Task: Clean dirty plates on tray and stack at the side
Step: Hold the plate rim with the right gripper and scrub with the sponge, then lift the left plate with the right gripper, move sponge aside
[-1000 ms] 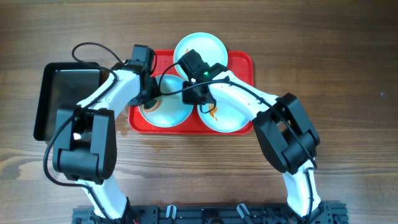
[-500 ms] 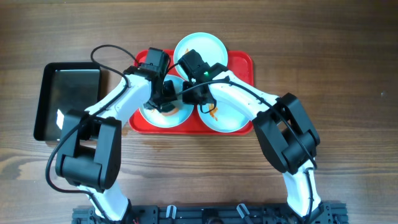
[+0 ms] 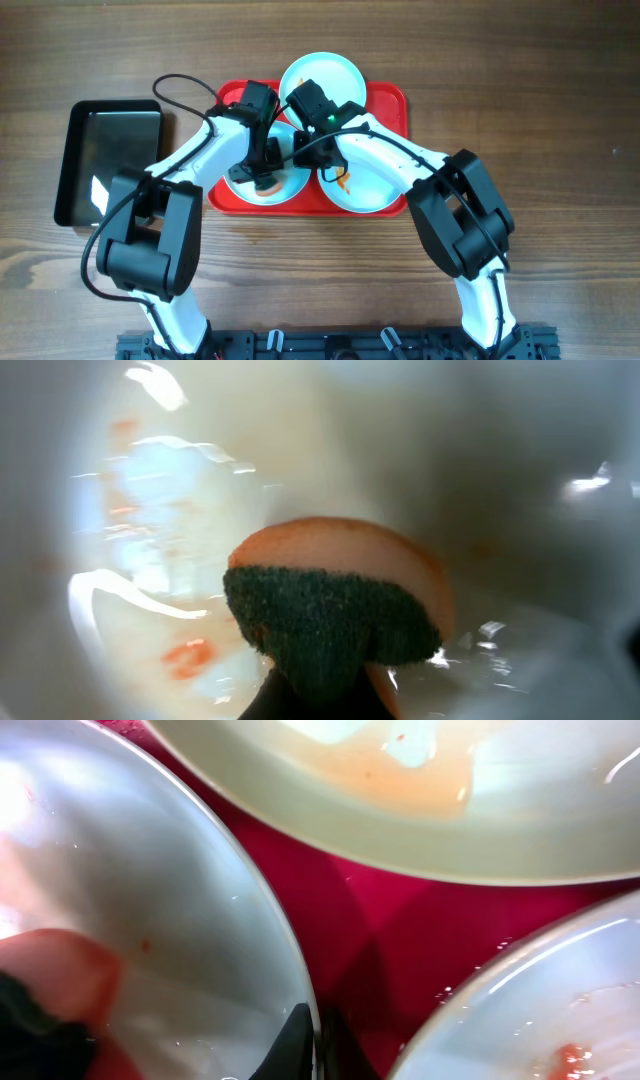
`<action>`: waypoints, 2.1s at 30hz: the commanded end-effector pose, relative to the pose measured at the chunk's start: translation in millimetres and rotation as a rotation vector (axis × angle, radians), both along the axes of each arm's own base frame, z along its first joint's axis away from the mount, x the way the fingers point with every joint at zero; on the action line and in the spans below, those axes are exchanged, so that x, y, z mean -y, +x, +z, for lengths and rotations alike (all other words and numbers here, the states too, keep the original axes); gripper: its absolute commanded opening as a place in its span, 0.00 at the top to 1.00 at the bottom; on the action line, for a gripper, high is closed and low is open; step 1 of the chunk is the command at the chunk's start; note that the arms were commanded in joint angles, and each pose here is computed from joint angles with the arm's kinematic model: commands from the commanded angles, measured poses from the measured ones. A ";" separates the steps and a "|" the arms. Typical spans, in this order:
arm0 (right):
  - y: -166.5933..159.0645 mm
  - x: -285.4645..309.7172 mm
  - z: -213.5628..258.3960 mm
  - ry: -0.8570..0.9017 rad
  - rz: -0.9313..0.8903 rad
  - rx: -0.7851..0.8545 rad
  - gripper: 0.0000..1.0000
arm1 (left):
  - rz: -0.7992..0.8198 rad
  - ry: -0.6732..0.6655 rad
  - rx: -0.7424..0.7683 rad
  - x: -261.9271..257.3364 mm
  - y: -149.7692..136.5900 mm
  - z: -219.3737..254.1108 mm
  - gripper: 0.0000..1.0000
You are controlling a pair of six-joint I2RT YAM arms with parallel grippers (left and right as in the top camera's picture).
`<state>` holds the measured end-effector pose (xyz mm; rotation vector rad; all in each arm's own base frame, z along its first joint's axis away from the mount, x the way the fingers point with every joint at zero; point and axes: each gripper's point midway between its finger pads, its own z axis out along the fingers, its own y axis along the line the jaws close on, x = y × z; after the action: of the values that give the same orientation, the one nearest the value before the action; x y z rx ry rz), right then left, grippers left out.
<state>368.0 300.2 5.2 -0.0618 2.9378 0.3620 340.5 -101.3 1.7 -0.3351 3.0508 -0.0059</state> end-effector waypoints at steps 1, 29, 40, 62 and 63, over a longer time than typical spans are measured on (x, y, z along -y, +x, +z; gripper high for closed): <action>-1.4 12.7 -9.2 -0.054 0.001 0.001 0.96 | 0.049 0.333 -0.059 -74.2 -16.3 -12.8 0.96; -2.9 4.7 -7.5 -0.011 0.005 -0.013 0.96 | 0.032 -0.285 0.157 50.3 56.6 18.6 0.96; -3.5 4.4 -7.5 -0.009 0.006 -0.016 0.96 | 0.067 -0.188 0.107 36.5 53.3 -17.0 0.96; -3.9 2.3 -7.2 0.002 0.013 -0.018 0.96 | -0.004 0.141 0.033 -24.3 18.7 37.2 0.96; -3.8 2.2 -7.2 0.002 0.013 -0.018 0.96 | -0.008 0.050 0.059 -8.6 23.3 43.2 0.96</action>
<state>366.4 306.0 6.4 -0.0799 2.9417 0.4118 344.9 -47.9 12.7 -0.3149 3.0204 0.4932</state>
